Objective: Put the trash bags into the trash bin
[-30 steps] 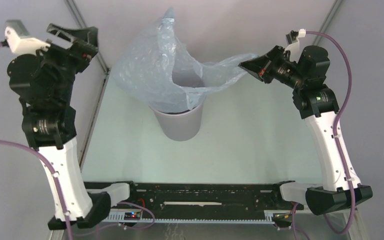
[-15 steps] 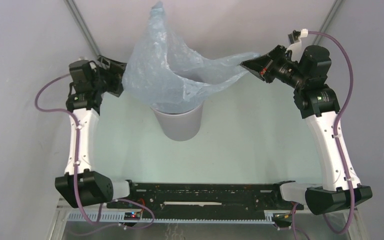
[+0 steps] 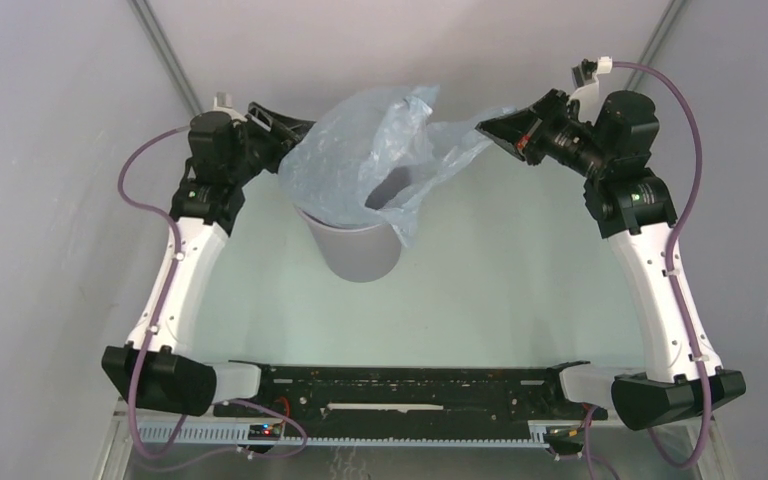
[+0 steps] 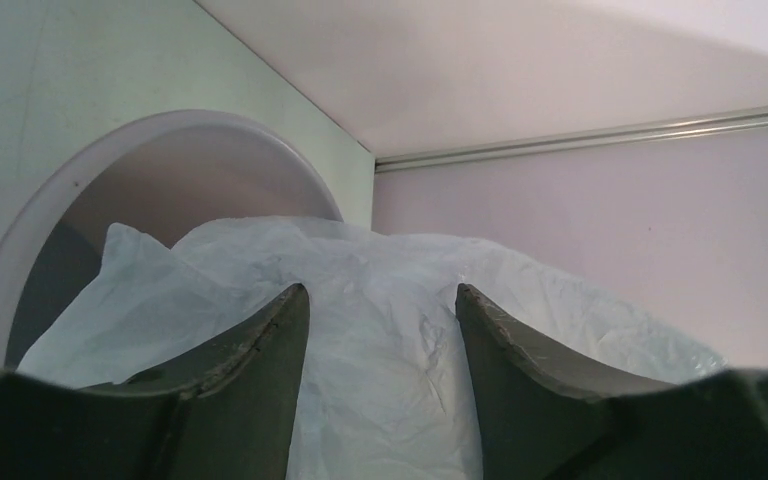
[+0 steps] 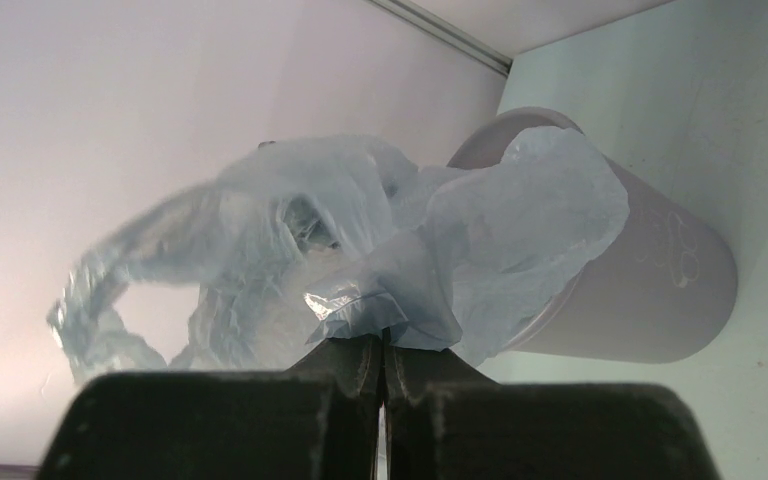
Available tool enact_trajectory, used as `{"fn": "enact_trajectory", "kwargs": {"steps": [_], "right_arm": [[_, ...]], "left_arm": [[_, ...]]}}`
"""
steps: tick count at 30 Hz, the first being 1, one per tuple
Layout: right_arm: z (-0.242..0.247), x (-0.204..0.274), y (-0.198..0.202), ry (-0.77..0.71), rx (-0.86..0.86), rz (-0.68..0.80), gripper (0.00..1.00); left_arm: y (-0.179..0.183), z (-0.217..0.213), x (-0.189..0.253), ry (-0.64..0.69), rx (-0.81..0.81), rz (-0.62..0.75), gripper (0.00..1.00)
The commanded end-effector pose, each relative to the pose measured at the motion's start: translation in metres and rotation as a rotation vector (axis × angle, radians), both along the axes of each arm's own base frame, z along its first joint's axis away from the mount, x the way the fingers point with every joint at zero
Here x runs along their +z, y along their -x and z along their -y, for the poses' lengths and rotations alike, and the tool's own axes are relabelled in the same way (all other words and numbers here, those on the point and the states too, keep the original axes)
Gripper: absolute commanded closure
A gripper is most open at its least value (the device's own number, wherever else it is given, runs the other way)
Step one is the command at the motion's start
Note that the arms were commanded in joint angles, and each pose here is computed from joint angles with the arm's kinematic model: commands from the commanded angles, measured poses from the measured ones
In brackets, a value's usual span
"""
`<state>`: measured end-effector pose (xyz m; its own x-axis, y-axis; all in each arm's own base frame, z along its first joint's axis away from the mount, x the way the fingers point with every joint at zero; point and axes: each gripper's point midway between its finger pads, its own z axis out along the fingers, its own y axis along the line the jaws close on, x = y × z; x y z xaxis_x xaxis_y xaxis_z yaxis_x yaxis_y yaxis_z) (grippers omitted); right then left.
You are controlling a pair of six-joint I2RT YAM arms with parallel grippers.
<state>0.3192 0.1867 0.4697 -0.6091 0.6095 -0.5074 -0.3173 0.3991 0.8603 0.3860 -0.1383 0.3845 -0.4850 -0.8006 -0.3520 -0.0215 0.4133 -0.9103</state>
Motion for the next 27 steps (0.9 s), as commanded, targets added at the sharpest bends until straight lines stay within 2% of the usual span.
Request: {"fn": "enact_trajectory", "kwargs": {"steps": [1,6,9,11,13,15,16,18,20,27], "right_arm": [[-0.004,0.024,0.007,-0.021,0.002,0.076,1.00],[-0.010,0.028,0.005,-0.027,0.016,0.087,1.00],[-0.016,0.032,0.003,-0.028,0.030,0.100,1.00],[-0.020,0.035,0.003,-0.033,0.038,0.108,1.00],[-0.025,0.037,0.004,-0.032,0.050,0.116,1.00],[-0.029,0.038,0.005,-0.026,0.061,0.124,1.00],[-0.031,0.036,0.004,-0.021,0.064,0.123,1.00],[-0.034,0.032,0.003,-0.012,0.067,0.115,1.00],[-0.035,0.028,0.002,-0.006,0.070,0.104,1.00],[-0.030,0.018,0.001,0.019,0.053,0.087,1.00]], "left_arm": [[0.018,0.012,0.007,0.026,-0.001,0.007,0.40],[0.018,0.045,-0.032,0.148,-0.077,-0.112,0.40],[0.010,0.039,-0.061,0.145,-0.022,-0.174,0.40],[-0.001,0.035,-0.074,0.196,-0.011,-0.191,0.40],[-0.015,0.031,-0.068,0.206,-0.012,-0.155,0.40],[-0.023,0.028,-0.054,0.152,-0.030,-0.110,0.35],[-0.026,0.027,-0.046,0.085,-0.044,-0.080,0.30],[-0.022,0.020,-0.047,-0.114,-0.066,-0.106,0.20],[-0.015,0.016,-0.036,-0.245,-0.104,-0.058,0.14],[0.010,0.010,0.005,-0.338,-0.165,0.097,0.08]]}}
